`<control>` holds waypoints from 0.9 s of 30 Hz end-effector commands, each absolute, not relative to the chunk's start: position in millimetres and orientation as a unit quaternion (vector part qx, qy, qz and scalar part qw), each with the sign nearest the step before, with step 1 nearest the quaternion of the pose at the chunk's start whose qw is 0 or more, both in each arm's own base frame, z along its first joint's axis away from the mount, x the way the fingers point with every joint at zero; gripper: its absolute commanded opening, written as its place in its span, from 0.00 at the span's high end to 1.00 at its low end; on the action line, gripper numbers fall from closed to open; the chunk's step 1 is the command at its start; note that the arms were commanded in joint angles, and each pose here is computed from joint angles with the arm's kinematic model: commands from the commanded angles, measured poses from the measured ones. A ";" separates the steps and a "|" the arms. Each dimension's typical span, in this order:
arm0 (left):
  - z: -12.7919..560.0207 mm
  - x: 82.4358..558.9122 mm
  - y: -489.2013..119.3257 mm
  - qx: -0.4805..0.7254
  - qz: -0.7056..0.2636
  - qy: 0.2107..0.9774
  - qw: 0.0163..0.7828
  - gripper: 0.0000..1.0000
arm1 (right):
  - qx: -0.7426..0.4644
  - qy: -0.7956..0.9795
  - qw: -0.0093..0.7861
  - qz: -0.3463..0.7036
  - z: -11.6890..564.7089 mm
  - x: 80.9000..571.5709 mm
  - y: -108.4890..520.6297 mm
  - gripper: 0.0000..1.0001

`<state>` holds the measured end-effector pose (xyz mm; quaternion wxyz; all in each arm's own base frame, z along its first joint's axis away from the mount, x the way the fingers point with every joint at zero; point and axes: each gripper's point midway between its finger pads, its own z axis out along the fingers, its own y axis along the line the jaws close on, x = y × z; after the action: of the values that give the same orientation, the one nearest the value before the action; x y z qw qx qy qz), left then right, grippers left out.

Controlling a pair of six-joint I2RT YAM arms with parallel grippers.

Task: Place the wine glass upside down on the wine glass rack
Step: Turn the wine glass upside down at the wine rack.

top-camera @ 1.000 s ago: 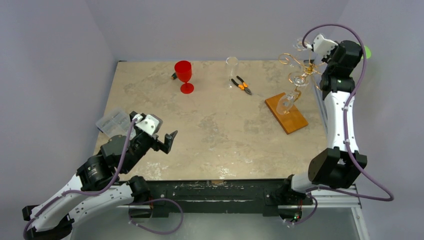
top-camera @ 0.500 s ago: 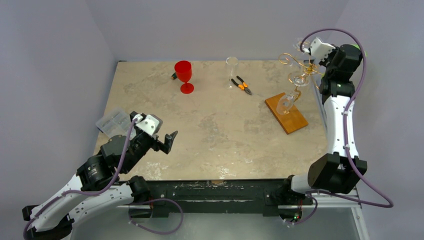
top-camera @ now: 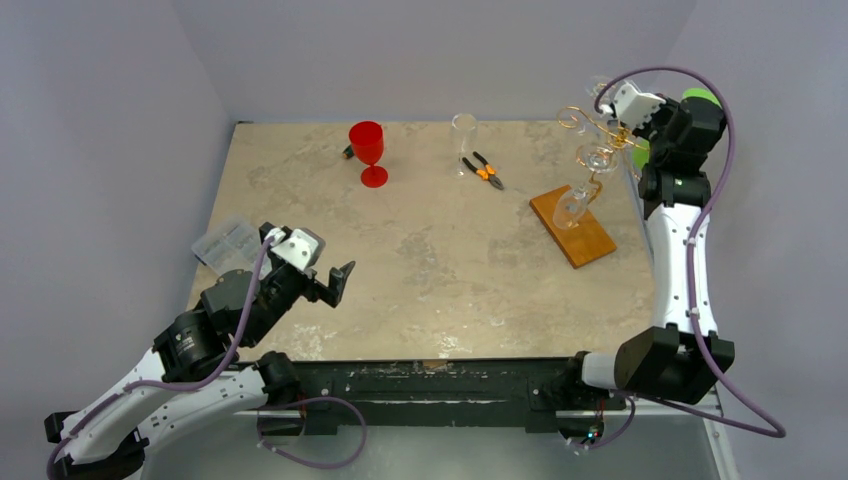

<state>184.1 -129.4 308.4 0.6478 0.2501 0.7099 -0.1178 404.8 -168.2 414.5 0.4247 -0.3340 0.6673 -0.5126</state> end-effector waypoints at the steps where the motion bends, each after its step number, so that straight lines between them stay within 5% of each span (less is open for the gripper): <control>1: 314.5 185.7 -130.2 0.250 -0.120 0.700 0.659 0.00 | -0.350 0.641 0.449 -0.516 430.2 400.5 -155.2 1.00; 27: 314.5 185.7 -130.1 0.249 -0.121 0.699 0.659 0.00 | -0.390 0.627 0.454 -0.499 419.2 386.0 -130.5 1.00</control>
<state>184.7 -128.8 307.8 0.6475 0.2490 0.7107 -0.1165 395.3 -139.0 399.6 0.4345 -0.3836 0.6535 -0.4869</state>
